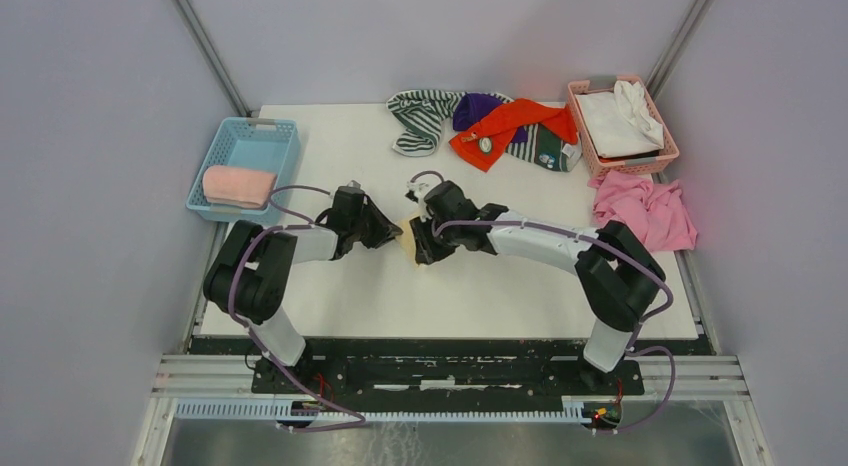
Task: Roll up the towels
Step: Roll the towel at the center of the board.
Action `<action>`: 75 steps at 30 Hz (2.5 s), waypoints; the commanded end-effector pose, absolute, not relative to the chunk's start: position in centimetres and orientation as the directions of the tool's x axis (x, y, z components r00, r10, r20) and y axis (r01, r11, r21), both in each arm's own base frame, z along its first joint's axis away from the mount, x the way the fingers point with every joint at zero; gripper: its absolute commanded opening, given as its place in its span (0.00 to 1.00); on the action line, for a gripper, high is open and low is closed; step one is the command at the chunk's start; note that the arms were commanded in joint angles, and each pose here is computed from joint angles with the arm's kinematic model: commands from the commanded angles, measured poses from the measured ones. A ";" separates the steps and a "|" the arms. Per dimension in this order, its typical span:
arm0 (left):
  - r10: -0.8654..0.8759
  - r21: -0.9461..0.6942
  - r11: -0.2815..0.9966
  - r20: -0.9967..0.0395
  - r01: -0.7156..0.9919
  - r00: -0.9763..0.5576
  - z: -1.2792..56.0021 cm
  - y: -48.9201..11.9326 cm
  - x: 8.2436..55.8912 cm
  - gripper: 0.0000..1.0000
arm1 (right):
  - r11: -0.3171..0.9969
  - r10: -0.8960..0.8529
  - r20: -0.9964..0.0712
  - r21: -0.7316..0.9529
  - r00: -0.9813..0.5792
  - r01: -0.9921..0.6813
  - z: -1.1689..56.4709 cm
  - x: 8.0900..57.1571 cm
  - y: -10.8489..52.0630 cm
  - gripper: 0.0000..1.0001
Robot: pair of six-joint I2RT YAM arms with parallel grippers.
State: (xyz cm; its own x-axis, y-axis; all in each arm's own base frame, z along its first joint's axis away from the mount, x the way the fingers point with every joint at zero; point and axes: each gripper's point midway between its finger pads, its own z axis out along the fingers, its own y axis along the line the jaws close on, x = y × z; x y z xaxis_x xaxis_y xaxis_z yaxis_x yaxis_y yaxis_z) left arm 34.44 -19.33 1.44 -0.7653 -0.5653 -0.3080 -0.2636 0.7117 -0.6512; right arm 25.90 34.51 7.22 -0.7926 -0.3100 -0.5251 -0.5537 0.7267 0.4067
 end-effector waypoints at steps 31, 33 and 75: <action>-0.481 -0.337 0.858 -0.259 -0.389 -0.837 -5.6 -15.7 28.0 0.28 | 0.744 -0.662 -0.470 -0.318 -0.583 -0.588 -1.1 27.7 31.4 0.34; -0.481 -0.335 0.858 -0.259 -0.389 -0.838 -5.6 -15.6 27.9 0.28 | 0.737 -0.672 -0.451 -0.330 -0.588 -0.589 -1.6 27.6 31.0 0.31; -0.587 -0.649 0.713 -0.347 -0.264 -0.732 7.4 -17.8 28.9 0.72 | 0.258 0.142 0.196 0.939 -0.970 0.228 2.0 24.5 37.3 0.01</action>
State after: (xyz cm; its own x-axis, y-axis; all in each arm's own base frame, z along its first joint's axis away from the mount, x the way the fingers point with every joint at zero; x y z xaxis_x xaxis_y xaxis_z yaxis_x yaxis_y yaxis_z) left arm 25.25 -15.84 4.79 -0.7636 -0.5595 -0.3222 -0.3236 0.7635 -0.5589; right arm 24.46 37.86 2.81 -0.9946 0.0856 0.0593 0.0826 0.3022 0.9497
